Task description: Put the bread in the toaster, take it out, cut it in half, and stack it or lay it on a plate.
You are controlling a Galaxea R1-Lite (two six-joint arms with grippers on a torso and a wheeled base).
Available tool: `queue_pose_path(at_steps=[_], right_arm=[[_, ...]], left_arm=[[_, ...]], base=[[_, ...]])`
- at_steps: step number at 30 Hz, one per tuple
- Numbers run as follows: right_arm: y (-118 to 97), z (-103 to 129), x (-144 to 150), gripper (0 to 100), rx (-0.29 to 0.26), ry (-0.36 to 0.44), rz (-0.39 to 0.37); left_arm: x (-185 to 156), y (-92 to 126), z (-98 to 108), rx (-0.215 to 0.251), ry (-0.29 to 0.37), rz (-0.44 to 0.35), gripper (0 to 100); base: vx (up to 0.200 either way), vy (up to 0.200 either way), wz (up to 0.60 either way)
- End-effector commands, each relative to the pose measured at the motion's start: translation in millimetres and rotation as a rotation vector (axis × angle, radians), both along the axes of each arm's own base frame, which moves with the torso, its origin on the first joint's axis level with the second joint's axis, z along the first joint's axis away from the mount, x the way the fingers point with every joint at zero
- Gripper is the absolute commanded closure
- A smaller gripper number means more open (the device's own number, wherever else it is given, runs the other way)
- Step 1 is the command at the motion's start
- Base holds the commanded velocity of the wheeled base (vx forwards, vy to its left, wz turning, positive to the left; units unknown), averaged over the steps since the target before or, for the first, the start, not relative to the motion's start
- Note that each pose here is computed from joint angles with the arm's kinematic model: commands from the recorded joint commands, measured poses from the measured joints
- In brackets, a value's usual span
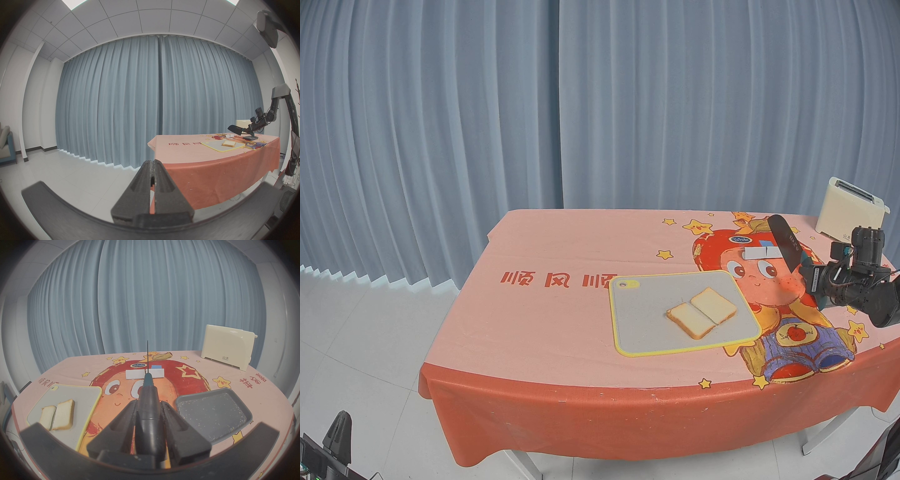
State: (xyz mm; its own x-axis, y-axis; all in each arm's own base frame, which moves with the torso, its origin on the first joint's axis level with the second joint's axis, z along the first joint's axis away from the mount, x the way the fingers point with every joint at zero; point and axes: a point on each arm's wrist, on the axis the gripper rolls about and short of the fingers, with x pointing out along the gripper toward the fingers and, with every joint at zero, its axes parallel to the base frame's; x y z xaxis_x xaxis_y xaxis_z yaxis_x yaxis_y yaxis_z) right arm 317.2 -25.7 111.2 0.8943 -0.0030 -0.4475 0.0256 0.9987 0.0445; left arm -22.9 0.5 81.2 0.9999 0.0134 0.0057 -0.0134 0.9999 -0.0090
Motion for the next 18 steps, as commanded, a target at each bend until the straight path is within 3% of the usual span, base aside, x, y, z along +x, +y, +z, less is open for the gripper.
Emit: queue_pose_path(at_steps=[1,18], right_arm=[[0.5,-3.0,0.4,100,0.000,0.010,0.002],[4.2,-11.8,1.9,100,0.001,0.039,0.013]], left_arm=[[1.2,0.0,-4.9,0.000,0.016,0.000,100],[1.2,0.0,-4.7,0.000,0.015,0.000,100]], base=[[0.000,0.000,0.00],[0.000,0.000,0.00]])
